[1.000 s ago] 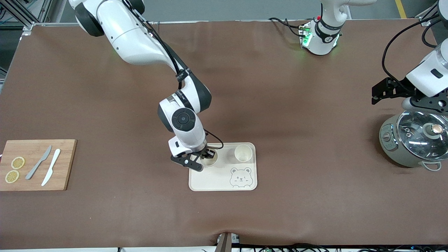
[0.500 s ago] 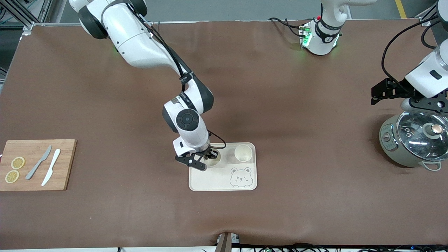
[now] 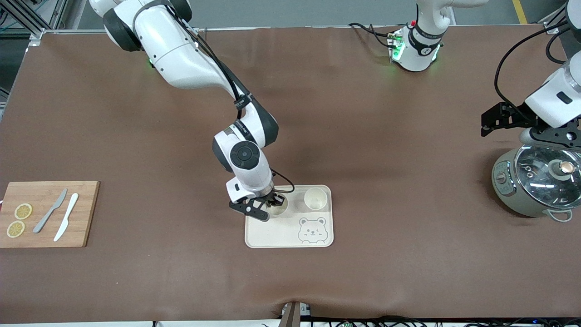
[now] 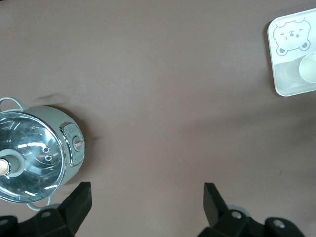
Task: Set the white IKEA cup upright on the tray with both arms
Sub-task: 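Lower the cup onto the tray beside the first cup with the right gripper, then open the right gripper and raise it away from the cup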
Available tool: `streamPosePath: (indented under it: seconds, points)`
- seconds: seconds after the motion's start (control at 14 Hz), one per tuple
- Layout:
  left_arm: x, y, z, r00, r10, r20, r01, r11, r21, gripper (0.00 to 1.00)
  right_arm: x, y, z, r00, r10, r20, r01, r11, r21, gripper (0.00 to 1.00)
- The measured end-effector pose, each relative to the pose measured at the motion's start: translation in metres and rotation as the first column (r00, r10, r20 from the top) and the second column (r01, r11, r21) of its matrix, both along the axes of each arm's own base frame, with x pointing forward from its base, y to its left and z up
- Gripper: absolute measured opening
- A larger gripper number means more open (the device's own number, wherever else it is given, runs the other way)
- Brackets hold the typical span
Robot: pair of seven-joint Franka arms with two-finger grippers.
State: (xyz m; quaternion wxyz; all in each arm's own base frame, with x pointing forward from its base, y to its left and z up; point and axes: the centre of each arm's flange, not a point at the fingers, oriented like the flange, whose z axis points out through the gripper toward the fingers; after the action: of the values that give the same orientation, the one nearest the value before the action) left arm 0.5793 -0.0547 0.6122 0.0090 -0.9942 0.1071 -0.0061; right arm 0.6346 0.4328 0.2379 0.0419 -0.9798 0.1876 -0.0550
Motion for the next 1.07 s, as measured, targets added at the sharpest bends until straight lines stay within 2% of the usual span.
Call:
streamPosePath:
  seconds: [0.14,0.21,0.64,0.86,1.07]
  points:
    - [0.0,0.0,0.0,1.0,0.0,0.0,0.0,1.0,0.0,1.0,0.0,0.0,0.0,1.0,0.005,0.006,-0.005,1.0,-0.009,0.04]
    - [0.0,0.0,0.0,1.0,0.0,0.0,0.0,1.0,0.0,1.0,0.0,0.0,-0.001,1.0,0.005,0.006,-0.005,1.0,-0.009,0.08]
    - [0.0,0.0,0.0,1.0,0.0,0.0,0.0,1.0,0.002,1.0,0.001,0.0,0.001,1.0,0.004,0.011,-0.004,1.0,-0.005,0.7]
    - [0.0,0.0,0.0,1.0,0.0,0.0,0.0,1.0,0.002,1.0,0.005,-0.003,0.026,1.0,0.0,0.004,0.001,1.0,-0.021,0.99]
    - [0.0,0.0,0.0,1.0,0.0,0.0,0.0,1.0,0.003,1.0,0.014,-0.03,0.103,0.999,0.047,-0.008,-0.047,0.997,-0.056,1.0]
